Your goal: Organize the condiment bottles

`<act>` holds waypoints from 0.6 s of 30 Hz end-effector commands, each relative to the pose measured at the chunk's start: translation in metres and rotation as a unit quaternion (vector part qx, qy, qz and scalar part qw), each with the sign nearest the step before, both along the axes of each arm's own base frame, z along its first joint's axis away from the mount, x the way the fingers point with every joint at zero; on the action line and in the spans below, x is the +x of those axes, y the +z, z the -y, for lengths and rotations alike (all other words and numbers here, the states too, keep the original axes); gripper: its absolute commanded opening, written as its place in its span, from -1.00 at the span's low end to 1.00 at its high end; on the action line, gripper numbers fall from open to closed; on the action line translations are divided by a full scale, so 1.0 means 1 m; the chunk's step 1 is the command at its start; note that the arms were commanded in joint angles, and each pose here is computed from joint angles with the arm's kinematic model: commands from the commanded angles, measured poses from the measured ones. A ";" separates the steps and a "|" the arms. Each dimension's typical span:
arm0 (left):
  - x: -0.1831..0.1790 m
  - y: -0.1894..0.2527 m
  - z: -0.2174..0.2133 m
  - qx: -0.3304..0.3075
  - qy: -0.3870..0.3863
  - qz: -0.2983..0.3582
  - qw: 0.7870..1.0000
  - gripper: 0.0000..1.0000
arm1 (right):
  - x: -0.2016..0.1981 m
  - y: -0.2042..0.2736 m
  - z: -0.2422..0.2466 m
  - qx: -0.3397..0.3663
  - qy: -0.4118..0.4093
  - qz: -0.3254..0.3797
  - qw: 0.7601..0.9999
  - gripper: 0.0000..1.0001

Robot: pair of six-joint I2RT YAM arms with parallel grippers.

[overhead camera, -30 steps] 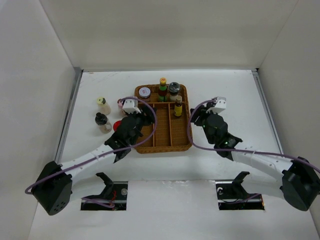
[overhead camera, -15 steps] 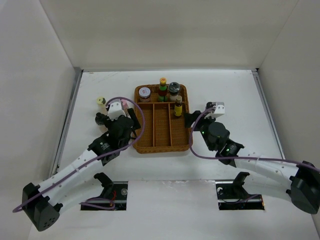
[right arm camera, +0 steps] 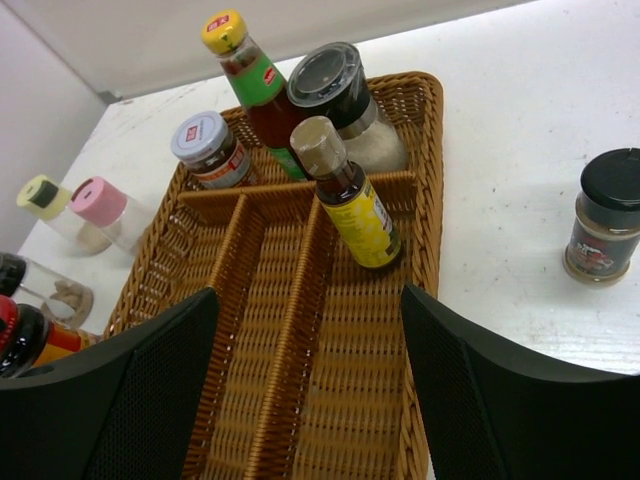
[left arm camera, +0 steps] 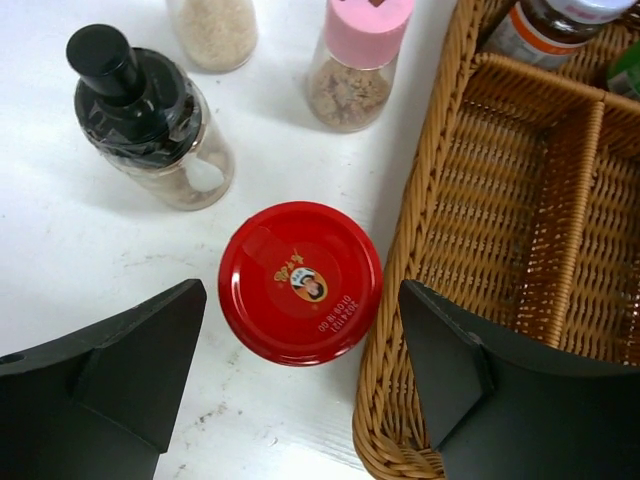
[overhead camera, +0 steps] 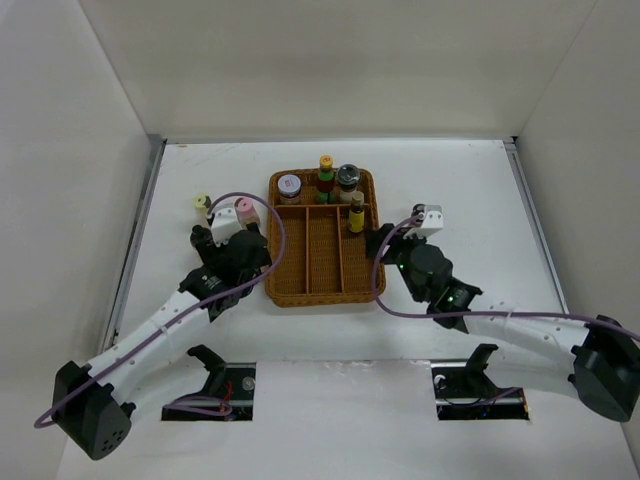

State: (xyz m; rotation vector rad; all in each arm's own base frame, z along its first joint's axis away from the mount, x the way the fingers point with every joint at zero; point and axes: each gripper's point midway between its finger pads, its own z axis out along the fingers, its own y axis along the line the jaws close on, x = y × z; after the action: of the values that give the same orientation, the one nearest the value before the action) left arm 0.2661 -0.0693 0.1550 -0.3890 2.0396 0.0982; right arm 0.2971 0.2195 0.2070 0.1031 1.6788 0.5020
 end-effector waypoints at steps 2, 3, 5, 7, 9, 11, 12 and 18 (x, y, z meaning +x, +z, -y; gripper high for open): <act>0.001 -0.008 -0.003 -0.010 0.004 -0.017 1.000 0.57 | 0.003 0.016 -0.007 0.016 0.001 0.021 1.000 0.56; 0.001 -0.012 -0.001 -0.010 0.001 -0.021 1.000 0.57 | 0.004 0.015 -0.008 0.013 0.002 0.019 1.000 0.57; 0.005 -0.019 0.002 -0.011 -0.002 -0.023 1.000 0.56 | 0.003 0.015 -0.012 0.012 0.009 0.018 1.000 0.58; 0.009 -0.021 0.004 -0.007 -0.009 -0.019 1.000 0.54 | 0.004 0.012 -0.014 0.007 0.012 0.016 1.000 0.58; 0.012 -0.025 0.007 -0.001 -0.016 -0.023 1.000 0.54 | 0.004 0.010 -0.017 0.001 0.014 0.012 1.000 0.58; 0.013 -0.031 0.010 0.001 -0.021 -0.034 0.999 0.54 | 0.002 0.010 -0.020 -0.004 0.019 0.012 1.000 0.58; 0.013 -0.033 0.011 0.000 -0.024 -0.038 0.999 0.54 | 0.003 0.010 -0.020 -0.004 0.019 0.014 1.000 0.58; 0.017 -0.035 0.009 -0.004 -0.017 -0.031 0.999 0.24 | 0.002 0.010 -0.019 -0.003 0.017 0.014 1.000 0.59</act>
State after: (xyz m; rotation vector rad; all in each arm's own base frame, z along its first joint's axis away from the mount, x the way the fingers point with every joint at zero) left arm 0.2758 -0.0730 0.1158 -0.3450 2.1392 0.1390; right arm 0.2956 0.2306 0.1884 0.0417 1.7256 0.4703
